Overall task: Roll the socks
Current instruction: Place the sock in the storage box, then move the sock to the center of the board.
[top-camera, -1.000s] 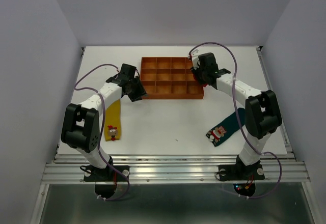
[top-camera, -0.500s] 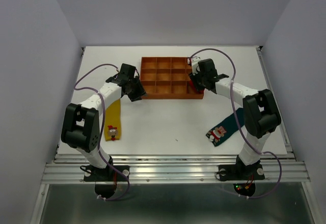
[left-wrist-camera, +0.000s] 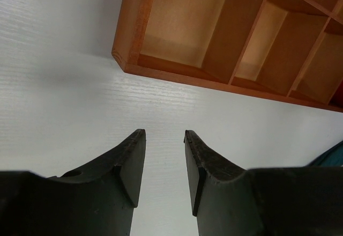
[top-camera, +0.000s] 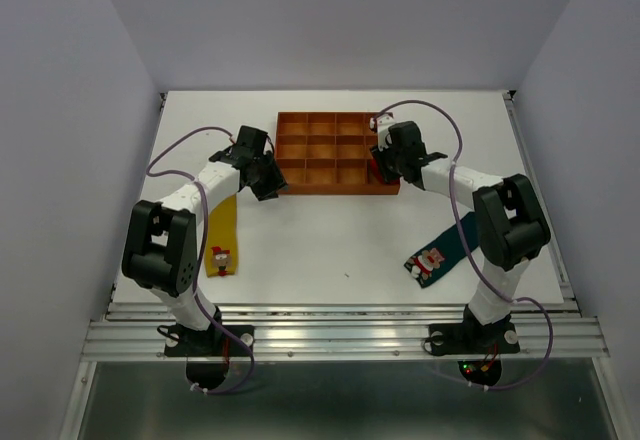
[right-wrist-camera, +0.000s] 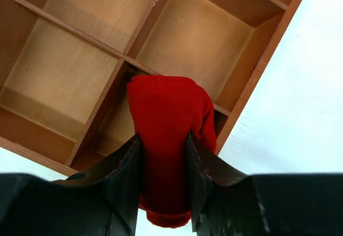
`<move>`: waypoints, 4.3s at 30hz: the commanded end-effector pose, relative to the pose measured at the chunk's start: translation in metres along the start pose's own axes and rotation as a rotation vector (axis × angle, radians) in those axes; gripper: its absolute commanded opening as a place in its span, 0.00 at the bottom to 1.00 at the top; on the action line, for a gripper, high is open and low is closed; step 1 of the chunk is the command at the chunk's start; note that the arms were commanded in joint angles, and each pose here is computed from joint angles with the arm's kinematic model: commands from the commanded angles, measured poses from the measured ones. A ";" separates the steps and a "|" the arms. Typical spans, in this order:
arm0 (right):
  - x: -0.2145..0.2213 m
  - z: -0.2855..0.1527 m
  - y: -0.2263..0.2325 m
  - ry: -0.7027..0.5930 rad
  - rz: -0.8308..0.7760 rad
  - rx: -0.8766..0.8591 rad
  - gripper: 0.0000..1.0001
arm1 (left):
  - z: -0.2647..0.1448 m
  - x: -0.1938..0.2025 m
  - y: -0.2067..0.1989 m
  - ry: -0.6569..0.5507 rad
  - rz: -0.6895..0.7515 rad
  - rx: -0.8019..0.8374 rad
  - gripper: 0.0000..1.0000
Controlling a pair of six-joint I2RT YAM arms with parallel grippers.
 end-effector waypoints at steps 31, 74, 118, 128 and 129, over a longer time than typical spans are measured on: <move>0.029 0.023 0.011 -0.017 -0.014 -0.117 0.24 | -0.005 -0.017 -0.012 -0.043 0.021 0.008 0.46; -0.038 -0.037 -0.003 -0.141 0.050 -0.106 0.40 | -0.008 -0.015 -0.010 -0.042 0.023 0.019 0.46; -0.097 -0.134 -0.044 -0.306 0.312 0.137 1.00 | -0.057 -0.025 -0.032 -0.130 0.047 0.140 0.49; -0.019 -0.208 -0.049 -0.100 0.637 0.407 1.00 | -0.118 -0.015 -0.024 -0.239 0.067 0.222 0.93; -0.010 -0.210 -0.046 -0.076 0.663 0.414 1.00 | -0.121 -0.013 -0.023 -0.243 0.068 0.229 0.95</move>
Point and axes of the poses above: each gripper's point midway between its finger pads, its own z axis out along the fingers, its own y axis along the line the jaws close on, x = y × z, the point moved 4 cm from there along -z, back along the fingers, and after that the axes turned 8 degrees about -z, right-handed, at the moved point
